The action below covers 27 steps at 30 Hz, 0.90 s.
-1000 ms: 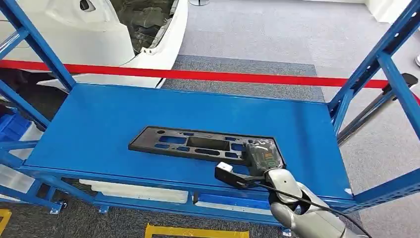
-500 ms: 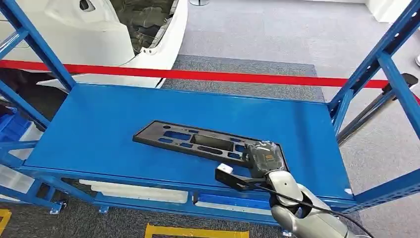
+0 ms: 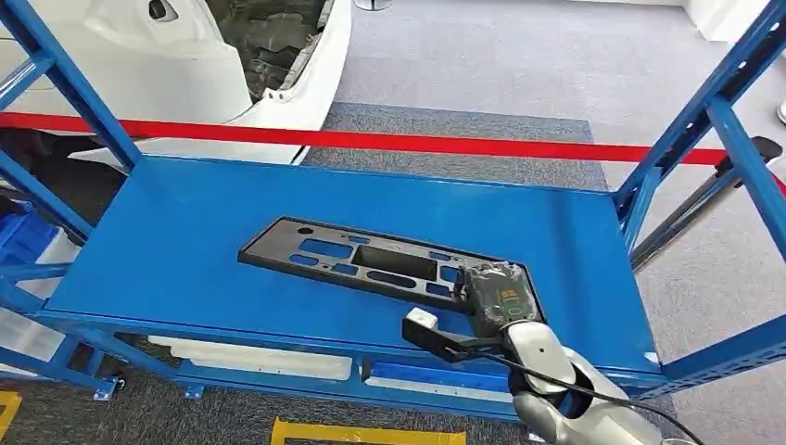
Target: Take the parts from the cabinet and place them on the table.
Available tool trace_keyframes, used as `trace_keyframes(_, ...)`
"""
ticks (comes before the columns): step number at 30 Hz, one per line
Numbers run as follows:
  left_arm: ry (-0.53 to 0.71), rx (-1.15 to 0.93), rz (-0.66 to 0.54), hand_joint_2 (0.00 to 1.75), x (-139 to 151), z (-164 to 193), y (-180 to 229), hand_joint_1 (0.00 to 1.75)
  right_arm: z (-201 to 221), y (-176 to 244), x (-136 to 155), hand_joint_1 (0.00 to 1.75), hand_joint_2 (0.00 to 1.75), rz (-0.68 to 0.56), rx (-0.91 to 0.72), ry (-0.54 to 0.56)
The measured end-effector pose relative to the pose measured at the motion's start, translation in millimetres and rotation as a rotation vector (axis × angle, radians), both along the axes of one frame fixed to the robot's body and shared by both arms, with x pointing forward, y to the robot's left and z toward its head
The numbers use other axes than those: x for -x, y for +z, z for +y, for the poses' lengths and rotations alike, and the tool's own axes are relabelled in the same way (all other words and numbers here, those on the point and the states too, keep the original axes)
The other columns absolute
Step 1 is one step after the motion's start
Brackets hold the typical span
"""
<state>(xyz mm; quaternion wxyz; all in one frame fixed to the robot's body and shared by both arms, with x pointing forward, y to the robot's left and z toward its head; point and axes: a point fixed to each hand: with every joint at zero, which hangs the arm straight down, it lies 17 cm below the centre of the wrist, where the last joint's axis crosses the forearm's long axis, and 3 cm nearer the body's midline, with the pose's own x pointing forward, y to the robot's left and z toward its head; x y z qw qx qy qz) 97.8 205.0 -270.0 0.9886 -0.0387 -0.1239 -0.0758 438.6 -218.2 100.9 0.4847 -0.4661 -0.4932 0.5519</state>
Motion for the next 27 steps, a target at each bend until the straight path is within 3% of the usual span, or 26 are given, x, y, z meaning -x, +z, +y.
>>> trace_keyframes(11, 0.016, -0.014, 0.010, 1.75, 0.7, 3.4, -1.0, 0.00, 2.7, 22.0, 1.6, 1.75, 1.75, -0.055, 0.019, 0.004)
trace_keyframes(27, 0.020, -0.030, 0.019, 1.75, 2.0, 6.4, -2.0, 0.00, 6.1, 110.0, 23.1, 1.75, 1.75, -0.277, 0.066, 0.013)
